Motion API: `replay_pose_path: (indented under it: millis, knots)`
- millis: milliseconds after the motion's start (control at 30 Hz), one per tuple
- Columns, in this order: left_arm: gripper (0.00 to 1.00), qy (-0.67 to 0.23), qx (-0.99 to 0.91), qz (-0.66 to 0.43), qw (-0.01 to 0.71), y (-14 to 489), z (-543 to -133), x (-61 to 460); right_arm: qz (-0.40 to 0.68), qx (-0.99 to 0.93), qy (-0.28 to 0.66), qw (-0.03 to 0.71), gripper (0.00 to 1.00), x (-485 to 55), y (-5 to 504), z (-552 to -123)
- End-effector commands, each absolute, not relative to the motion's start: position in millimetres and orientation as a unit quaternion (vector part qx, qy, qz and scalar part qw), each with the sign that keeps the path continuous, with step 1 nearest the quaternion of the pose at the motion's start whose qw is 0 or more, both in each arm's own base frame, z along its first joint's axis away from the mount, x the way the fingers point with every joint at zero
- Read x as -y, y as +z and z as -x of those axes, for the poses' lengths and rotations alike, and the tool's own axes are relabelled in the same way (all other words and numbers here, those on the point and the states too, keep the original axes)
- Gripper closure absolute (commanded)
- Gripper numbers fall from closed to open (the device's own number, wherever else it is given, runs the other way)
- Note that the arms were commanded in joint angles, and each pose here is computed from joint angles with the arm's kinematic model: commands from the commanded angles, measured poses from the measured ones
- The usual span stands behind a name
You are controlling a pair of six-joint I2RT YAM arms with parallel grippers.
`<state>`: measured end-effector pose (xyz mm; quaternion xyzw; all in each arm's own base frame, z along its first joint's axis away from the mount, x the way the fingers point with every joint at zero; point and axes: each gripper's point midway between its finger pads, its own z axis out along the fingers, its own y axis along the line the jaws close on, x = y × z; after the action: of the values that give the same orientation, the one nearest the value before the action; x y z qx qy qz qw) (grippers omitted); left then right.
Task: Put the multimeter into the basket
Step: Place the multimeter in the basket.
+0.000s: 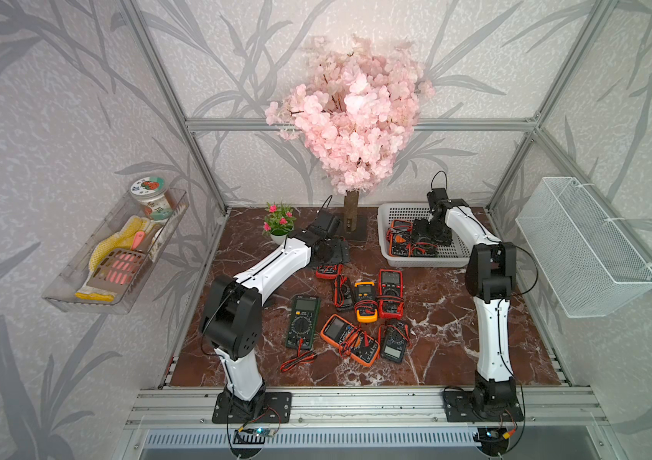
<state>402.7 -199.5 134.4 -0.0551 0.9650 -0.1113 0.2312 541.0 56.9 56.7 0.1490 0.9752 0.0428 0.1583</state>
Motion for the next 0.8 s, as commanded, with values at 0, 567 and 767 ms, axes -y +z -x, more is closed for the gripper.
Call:
replay_pose_path:
  millis: [0, 567, 767]
  knots:
    - [0.00, -0.108, -0.964, 0.056, 0.235, 137, -404, 196, -0.153, -0.973, 0.061, 0.165, 0.00, -63, 75, -542]
    - [0.00, -0.105, -0.965, 0.048, 0.236, 137, -404, 196, -0.183, -0.960, 0.061, 0.204, 0.01, -47, 124, -529]
    - [0.00, -0.103, -0.965, 0.045, 0.236, 137, -404, 194, -0.192, -0.953, 0.068, 0.224, 0.01, -44, 147, -514]
